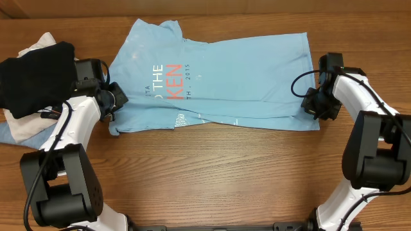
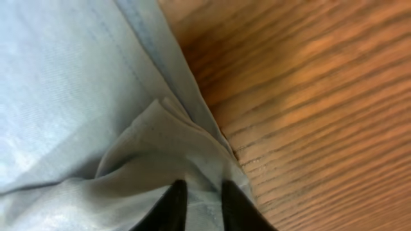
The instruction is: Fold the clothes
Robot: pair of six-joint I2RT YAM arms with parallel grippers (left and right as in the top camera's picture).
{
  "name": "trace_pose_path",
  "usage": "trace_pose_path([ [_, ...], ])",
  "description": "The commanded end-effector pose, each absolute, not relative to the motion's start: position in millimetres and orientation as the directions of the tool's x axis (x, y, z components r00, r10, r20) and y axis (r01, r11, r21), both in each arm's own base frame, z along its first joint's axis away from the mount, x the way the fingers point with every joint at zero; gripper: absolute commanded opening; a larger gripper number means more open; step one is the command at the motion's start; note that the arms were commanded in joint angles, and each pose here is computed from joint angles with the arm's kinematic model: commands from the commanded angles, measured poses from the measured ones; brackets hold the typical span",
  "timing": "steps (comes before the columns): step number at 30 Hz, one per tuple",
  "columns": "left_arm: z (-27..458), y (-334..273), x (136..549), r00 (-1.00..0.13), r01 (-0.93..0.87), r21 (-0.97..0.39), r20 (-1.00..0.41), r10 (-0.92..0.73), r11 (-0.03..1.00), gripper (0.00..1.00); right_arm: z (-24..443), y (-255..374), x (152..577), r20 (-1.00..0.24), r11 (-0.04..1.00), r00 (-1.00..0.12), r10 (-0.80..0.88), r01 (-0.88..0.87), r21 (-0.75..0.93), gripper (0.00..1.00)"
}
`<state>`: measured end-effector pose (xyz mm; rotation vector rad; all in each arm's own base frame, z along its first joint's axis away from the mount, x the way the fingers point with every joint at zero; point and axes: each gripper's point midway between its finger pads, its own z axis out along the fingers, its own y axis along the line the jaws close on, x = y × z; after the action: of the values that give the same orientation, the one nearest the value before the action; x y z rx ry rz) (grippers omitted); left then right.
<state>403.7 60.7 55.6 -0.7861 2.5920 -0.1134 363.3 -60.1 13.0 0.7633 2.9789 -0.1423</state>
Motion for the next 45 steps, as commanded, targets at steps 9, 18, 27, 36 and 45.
trace_pose_path([
  [9,66.1,61.9,403.5,-0.747,-0.494,-0.201,-0.398,-0.532,0.846,0.04,14.9,-63.2,368.3,-0.110,0.871,-0.872,0.477,0.486,-0.074,0.04],
  [18,66.0,61.9,403.2,-0.748,-0.494,-0.201,-0.397,-0.532,0.846,0.04,24.9,-68.5,369.5,-0.137,0.862,-0.861,0.490,0.501,-0.071,0.04],
  [27,65.8,61.7,402.9,-0.749,-0.494,-0.200,-0.396,-0.532,0.846,0.04,24.0,-81.6,361.1,-0.115,0.838,-0.839,0.531,0.540,-0.072,0.36],
  [36,65.7,61.7,402.8,-0.749,-0.495,-0.200,-0.396,-0.532,0.846,0.04,22.9,-73.9,363.1,-0.099,0.843,-0.841,0.532,0.537,-0.027,0.32],
  [45,65.7,61.8,402.6,-0.749,-0.495,-0.200,-0.395,-0.532,0.846,0.04,22.6,-70.1,366.5,-0.099,0.846,-0.842,0.530,0.533,0.000,0.34],
])
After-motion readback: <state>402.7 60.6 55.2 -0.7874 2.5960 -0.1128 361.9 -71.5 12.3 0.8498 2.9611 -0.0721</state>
